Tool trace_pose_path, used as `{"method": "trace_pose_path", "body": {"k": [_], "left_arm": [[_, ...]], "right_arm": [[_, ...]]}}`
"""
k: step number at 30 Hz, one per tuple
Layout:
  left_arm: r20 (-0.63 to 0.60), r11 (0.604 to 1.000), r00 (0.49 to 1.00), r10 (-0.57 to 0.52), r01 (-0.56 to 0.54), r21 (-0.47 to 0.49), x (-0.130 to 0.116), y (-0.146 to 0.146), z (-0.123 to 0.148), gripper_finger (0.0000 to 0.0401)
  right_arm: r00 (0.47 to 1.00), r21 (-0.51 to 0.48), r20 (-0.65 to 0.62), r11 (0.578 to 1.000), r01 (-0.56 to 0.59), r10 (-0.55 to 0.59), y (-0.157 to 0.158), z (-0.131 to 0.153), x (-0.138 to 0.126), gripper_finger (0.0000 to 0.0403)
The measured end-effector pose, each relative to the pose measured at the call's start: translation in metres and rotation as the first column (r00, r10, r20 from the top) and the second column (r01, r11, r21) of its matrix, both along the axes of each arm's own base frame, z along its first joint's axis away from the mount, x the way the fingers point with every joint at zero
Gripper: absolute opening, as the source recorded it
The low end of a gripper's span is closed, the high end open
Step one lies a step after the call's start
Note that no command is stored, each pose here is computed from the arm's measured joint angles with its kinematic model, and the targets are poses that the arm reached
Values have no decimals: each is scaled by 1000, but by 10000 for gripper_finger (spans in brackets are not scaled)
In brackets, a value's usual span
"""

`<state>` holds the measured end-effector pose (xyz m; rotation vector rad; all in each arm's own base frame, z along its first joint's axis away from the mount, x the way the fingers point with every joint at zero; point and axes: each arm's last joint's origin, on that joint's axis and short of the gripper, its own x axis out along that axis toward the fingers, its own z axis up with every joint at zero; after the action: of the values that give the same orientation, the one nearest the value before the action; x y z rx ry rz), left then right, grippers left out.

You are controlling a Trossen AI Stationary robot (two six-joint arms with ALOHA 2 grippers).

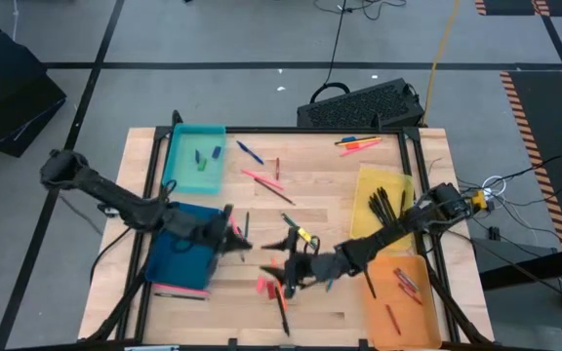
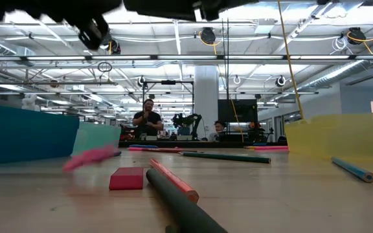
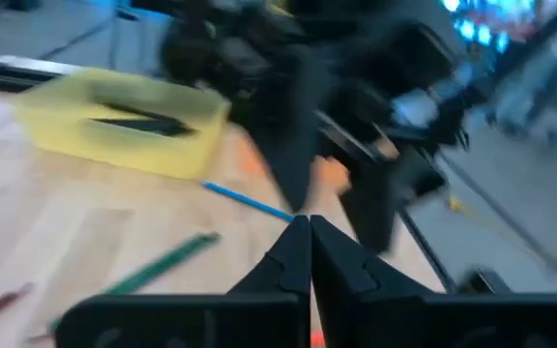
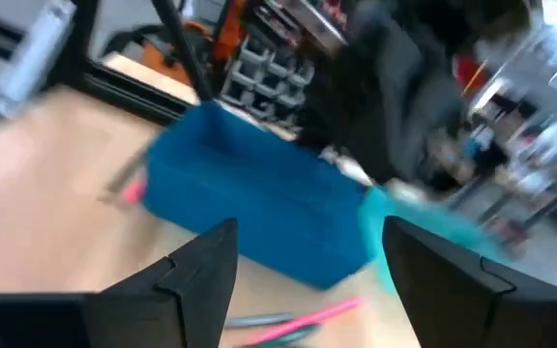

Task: Sort crayons/erasers/pens/pencils in bins
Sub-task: Put the pink eraser into the light blue bin

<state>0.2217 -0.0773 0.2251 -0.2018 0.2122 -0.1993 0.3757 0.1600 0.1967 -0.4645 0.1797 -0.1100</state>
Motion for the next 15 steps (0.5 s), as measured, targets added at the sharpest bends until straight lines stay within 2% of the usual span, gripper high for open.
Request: {"method": "trace_pose_path", "body": {"k": [3, 6, 10, 15], "left_arm": [[-27, 998, 998, 55, -56, -29, 2, 24, -12, 4], [-67, 999, 997, 44, -46, -29, 1, 30, -19, 15], [-128, 1000, 991, 23, -21, 13, 1, 20, -19, 30], [-195, 992, 976, 96, -78, 100, 2, 8, -7, 36]], "right_arm": [[1000, -101, -31, 995, 2, -5, -10, -1, 3, 249], [995, -122, -101, 992, -26, 14, -14, 0, 0, 249], [964, -41, -252, 995, -95, 82, -18, 11, -9, 249], [878, 111, -418, 973, -205, 232, -22, 21, 1, 249]]}}
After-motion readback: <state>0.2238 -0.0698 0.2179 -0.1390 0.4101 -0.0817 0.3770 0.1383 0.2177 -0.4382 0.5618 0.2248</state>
